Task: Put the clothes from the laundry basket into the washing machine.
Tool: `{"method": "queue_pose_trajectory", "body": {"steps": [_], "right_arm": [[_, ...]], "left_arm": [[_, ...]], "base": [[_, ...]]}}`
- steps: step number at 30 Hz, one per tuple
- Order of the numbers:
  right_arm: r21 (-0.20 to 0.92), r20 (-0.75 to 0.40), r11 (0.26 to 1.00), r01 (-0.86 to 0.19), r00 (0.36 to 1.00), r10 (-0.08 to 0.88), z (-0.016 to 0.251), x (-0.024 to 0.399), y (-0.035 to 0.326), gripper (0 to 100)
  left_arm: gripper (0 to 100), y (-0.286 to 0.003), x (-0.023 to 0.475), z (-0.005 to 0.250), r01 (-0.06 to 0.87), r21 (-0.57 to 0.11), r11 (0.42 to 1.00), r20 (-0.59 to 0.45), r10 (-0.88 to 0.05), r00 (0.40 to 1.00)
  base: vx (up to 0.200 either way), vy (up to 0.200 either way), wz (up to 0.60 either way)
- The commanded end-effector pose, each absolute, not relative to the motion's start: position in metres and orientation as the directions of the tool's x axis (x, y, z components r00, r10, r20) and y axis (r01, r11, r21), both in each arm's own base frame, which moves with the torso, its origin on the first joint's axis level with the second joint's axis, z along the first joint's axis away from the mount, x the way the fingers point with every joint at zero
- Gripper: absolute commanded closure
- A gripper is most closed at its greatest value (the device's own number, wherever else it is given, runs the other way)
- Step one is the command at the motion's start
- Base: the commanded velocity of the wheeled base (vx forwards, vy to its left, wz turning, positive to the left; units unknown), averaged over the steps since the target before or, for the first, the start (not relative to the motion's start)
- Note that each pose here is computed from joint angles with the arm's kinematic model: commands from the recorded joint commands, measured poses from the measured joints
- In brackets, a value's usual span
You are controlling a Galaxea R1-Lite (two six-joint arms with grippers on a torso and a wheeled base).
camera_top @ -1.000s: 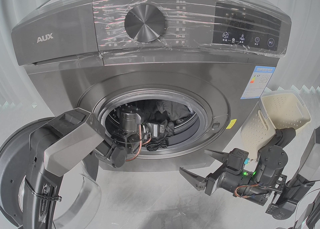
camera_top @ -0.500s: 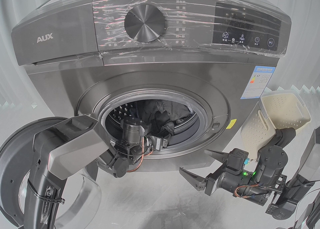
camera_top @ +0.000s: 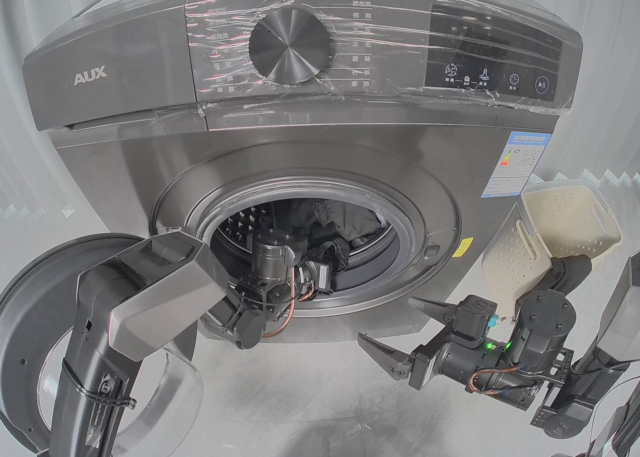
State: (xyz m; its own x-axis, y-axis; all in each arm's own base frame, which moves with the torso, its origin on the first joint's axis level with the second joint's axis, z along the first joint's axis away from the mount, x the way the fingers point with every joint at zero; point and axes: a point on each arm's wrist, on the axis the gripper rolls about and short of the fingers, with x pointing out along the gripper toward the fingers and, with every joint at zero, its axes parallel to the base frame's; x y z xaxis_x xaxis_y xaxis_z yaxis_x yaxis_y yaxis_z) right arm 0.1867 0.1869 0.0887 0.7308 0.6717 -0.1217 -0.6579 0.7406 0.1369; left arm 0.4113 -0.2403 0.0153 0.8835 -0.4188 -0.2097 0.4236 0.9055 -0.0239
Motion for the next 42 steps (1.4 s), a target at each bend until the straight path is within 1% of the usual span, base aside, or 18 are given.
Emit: {"method": "queue_pose_trajectory", "body": {"steps": [1,2,5,12,15,17,21,24,25,26,29,31,34,36,37,40,41,42], "right_arm": [[0.137,-0.121,0.741,-0.657,0.732,0.671,0.089,0.187,0.187,0],[0.137,-0.119,0.741,-0.657,0.732,0.671,0.089,0.187,0.187,0],[0.137,-0.119,0.74,-0.658,0.731,0.672,0.089,0.187,0.187,0],[0.137,-0.119,0.738,-0.661,0.729,0.674,0.089,0.186,0.188,0],[0.137,-0.122,0.738,-0.66,0.728,0.674,0.088,0.186,0.188,0],[0.137,-0.122,0.738,-0.66,0.728,0.674,0.088,0.186,0.188,0],[0.136,-0.122,0.738,-0.661,0.728,0.674,0.088,0.186,0.188,0],[0.137,-0.122,0.738,-0.66,0.728,0.674,0.088,0.186,0.188,0],[0.137,-0.122,0.738,-0.66,0.728,0.674,0.088,0.186,0.188,0],[0.137,-0.121,0.738,-0.66,0.729,0.674,0.089,0.186,0.188,0],[0.137,-0.121,0.739,-0.659,0.73,0.673,0.089,0.187,0.187,0],[0.137,-0.121,0.738,-0.66,0.729,0.674,0.089,0.186,0.188,0],[0.137,-0.121,0.738,-0.66,0.729,0.674,0.089,0.186,0.188,0],[0.137,-0.121,0.738,-0.66,0.729,0.674,0.089,0.186,0.188,0],[0.137,-0.121,0.738,-0.66,0.729,0.674,0.089,0.186,0.188,0],[0.137,-0.121,0.738,-0.66,0.729,0.674,0.089,0.186,0.188,0],[0.137,-0.121,0.738,-0.66,0.729,0.674,0.089,0.186,0.188,0],[0.137,-0.121,0.738,-0.66,0.729,0.674,0.089,0.186,0.188,0]], "left_arm": [[100,-0.245,0.431,0.045,0.389,-0.039,0.92,-0.081,-0.391,0.917],[100,-0.246,0.437,0.054,0.373,-0.051,0.926,-0.043,-0.375,0.926],[100,-0.241,0.451,0.065,0.336,-0.069,0.939,0.018,-0.335,0.942],[100,-0.239,0.468,0.065,0.303,-0.082,0.95,0.084,-0.296,0.951],[100,-0.239,0.483,0.072,0.266,-0.099,0.959,0.152,-0.249,0.956],[100,-0.238,0.488,0.074,0.26,-0.106,0.96,0.18,-0.238,0.954],[100,-0.24,0.489,0.07,0.261,-0.104,0.96,0.174,-0.24,0.955],[100,-0.24,0.486,0.062,0.261,-0.098,0.96,0.143,-0.246,0.959],[0,-0.24,0.486,0.062,0.261,-0.098,0.96,0.143,-0.246,0.959],[0,-0.242,0.48,0.058,0.265,-0.091,0.96,0.112,-0.255,0.96],[0,-0.241,0.473,0.063,0.268,-0.087,0.959,0.093,-0.26,0.961],[0,-0.239,0.456,0.072,0.288,-0.074,0.955,0.042,-0.285,0.957],[0,-0.239,0.439,0.074,0.309,-0.06,0.949,-0.023,-0.311,0.95],[0,-0.237,0.423,0.073,0.333,-0.046,0.942,-0.097,-0.336,0.937],[0,-0.236,0.421,0.073,0.337,-0.044,0.94,-0.106,-0.34,0.935],[0,-0.238,0.396,0.069,0.388,-0.033,0.921,-0.202,-0.386,0.9],[0,-0.238,0.396,0.069,0.388,-0.033,0.921,-0.202,-0.386,0.9],[0,-0.239,0.385,0.066,0.41,-0.028,0.912,-0.245,-0.404,0.881]], "base": [[0.0,0.0,0.0],[0.0,0.0,0.0],[0.0,0.0,0.0],[0.0,0.0,0.0],[0.0,0.0,0.0],[0.0,0.0,0.0],[0.0,0.0,0.0],[0.0,0.0,0.0],[0.0,0.0,0.0],[0.0,0.0,0.0],[0.0,0.0,0.0],[0.0,0.0,0.0],[0.0,0.0,0.0],[0.0,0.0,0.0],[0.0,0.0,0.0],[0.0,0.0,0.0],[0.0,0.0,0.0],[0.0,0.0,0.0]]}}
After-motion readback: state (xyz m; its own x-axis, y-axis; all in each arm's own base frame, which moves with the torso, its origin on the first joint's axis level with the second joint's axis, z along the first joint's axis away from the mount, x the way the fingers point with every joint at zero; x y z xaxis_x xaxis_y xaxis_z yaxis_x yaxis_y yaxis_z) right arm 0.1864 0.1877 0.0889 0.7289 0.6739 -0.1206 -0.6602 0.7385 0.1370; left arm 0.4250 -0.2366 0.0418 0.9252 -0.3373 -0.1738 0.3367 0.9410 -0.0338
